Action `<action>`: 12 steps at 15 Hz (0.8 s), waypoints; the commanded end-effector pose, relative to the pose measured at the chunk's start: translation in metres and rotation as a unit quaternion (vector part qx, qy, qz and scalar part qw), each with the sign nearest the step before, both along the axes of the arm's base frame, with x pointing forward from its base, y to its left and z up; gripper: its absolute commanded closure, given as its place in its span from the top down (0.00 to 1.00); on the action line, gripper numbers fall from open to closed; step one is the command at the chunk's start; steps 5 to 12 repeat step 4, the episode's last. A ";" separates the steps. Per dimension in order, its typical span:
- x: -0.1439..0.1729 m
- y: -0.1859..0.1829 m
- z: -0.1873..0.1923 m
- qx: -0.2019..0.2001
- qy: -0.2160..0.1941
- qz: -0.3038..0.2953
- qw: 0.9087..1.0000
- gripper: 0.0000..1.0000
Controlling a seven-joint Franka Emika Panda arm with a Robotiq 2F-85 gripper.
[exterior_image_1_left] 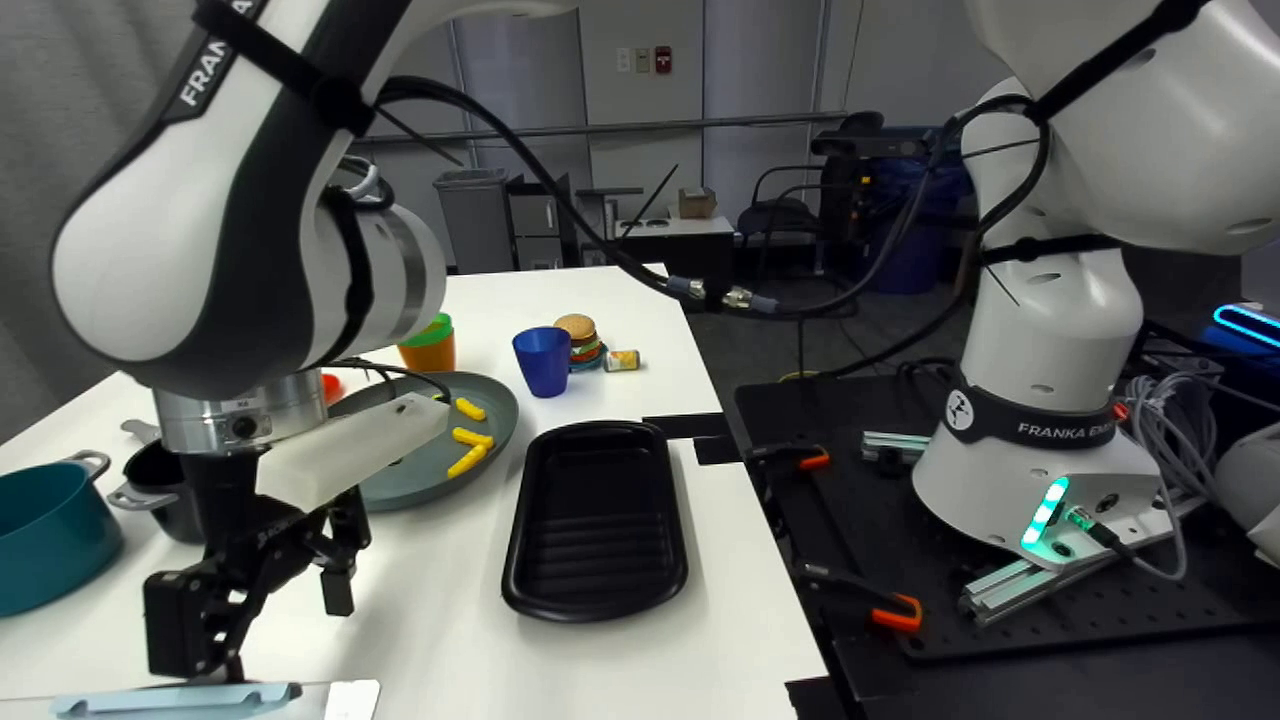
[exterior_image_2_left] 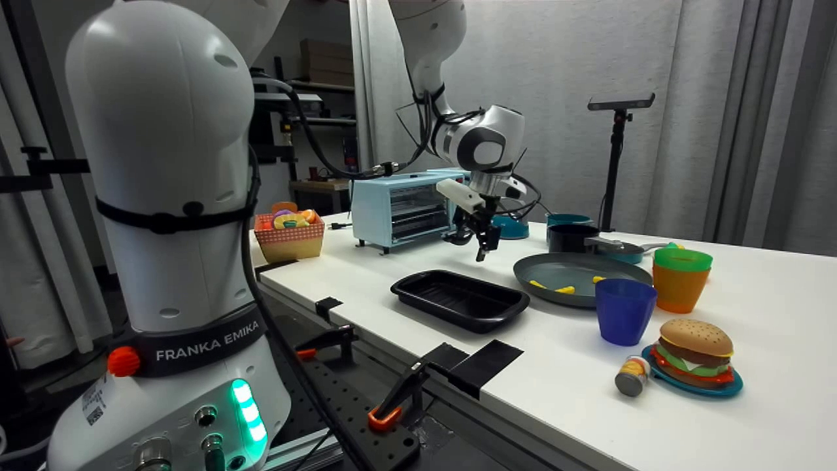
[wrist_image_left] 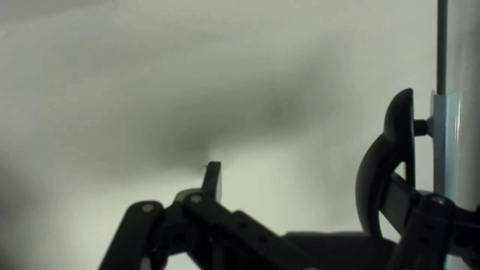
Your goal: Open the oven
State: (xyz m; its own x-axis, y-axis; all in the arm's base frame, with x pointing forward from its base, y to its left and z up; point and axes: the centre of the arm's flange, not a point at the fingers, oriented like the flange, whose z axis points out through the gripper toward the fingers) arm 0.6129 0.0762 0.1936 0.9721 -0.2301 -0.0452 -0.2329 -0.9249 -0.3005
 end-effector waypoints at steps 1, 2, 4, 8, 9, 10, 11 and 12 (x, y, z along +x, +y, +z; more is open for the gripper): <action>-0.023 0.022 -0.010 0.023 0.033 0.014 0.999 1.00; -0.023 0.022 -0.010 0.026 0.034 0.011 0.999 1.00; -0.023 0.022 -0.010 0.023 0.034 0.009 0.999 1.00; -0.023 0.022 -0.010 0.023 0.034 0.009 0.999 1.00; -0.023 0.022 -0.010 0.023 0.034 0.009 0.999 1.00; -0.023 0.022 -0.010 0.023 0.034 0.009 0.999 1.00; -0.023 0.022 -0.010 0.023 0.034 0.009 0.999 1.00; -0.023 0.022 -0.010 0.023 0.034 0.009 0.999 1.00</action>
